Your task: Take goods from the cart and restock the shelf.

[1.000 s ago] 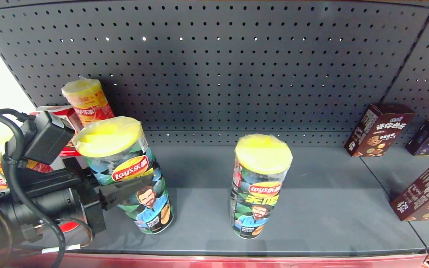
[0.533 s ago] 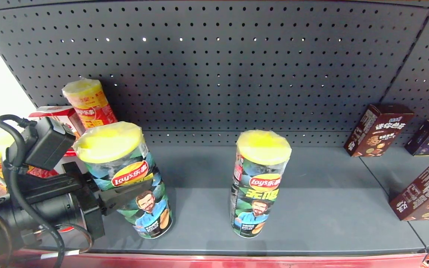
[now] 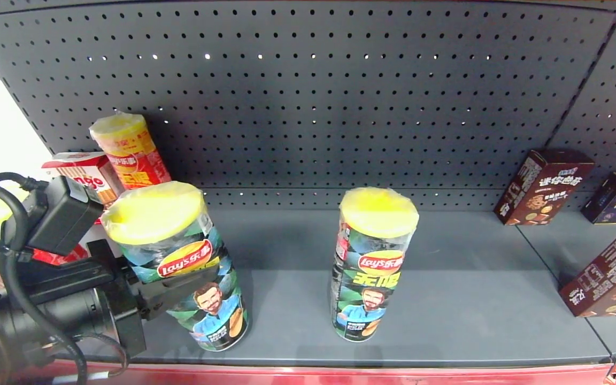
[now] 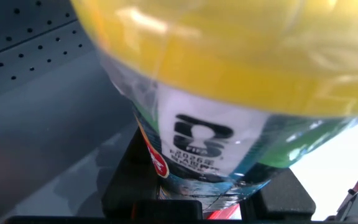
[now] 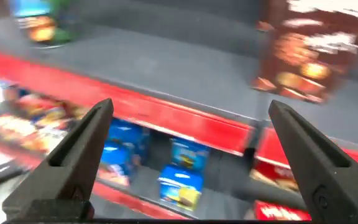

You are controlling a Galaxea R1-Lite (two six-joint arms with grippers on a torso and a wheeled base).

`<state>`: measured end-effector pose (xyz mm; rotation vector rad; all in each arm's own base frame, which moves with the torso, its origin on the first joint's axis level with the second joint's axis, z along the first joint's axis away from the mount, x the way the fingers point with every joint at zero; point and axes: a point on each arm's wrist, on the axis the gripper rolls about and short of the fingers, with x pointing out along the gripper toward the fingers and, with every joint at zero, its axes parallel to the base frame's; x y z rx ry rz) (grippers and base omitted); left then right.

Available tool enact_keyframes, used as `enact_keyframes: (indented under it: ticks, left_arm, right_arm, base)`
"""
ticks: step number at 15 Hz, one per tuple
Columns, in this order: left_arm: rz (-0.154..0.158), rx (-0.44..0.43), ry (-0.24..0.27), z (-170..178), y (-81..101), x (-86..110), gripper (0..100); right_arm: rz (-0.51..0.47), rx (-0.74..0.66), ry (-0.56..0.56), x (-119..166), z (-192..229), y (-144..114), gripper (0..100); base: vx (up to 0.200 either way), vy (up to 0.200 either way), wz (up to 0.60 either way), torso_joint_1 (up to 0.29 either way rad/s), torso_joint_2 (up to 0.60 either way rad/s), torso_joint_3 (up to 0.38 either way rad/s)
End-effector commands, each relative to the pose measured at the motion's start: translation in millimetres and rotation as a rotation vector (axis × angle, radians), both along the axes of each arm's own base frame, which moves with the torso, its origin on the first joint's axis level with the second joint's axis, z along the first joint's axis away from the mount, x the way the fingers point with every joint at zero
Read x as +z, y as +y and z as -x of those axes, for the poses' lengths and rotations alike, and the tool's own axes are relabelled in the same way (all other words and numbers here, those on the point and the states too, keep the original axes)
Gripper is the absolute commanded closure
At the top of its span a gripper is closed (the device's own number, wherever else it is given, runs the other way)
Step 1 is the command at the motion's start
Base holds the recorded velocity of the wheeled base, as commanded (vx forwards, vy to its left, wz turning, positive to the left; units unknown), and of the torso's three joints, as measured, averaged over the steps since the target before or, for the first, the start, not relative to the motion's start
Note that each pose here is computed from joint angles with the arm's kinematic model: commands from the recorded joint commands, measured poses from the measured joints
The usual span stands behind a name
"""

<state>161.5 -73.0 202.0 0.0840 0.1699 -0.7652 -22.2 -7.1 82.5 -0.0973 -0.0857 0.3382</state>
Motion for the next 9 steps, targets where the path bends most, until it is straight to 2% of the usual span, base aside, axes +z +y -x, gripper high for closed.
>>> enact_keyframes:
  ticks: [1,3,5,9]
  left_arm:
    - [0.002,-0.011,-0.004,0.9,-1.7,0.8,100]
    - [0.003,-0.020,-0.007,1.8,-3.1,1.5,100]
    - [0.005,-0.022,-0.011,1.1,-3.5,3.0,100]
    - [0.012,-0.041,-0.025,0.7,-7.8,8.3,100]
  right_arm:
    - [-0.012,0.002,0.008,-0.4,-0.3,0.1,0]
    - [-0.041,0.023,0.028,-1.4,-0.3,0.3,0]
    - [-0.027,0.024,0.082,-7.0,-0.5,0.2,0]
    - [-0.061,0.015,0.092,-6.9,-0.6,-0.1,0]
  base:
    - [0.000,0.000,0.00,0.000,0.00,0.000]
    - [0.000,0.000,0.00,0.000,0.00,0.000]
    - [0.000,0.000,0.00,0.000,0.00,0.000]
    - [0.000,0.000,0.00,0.000,0.00,0.000]
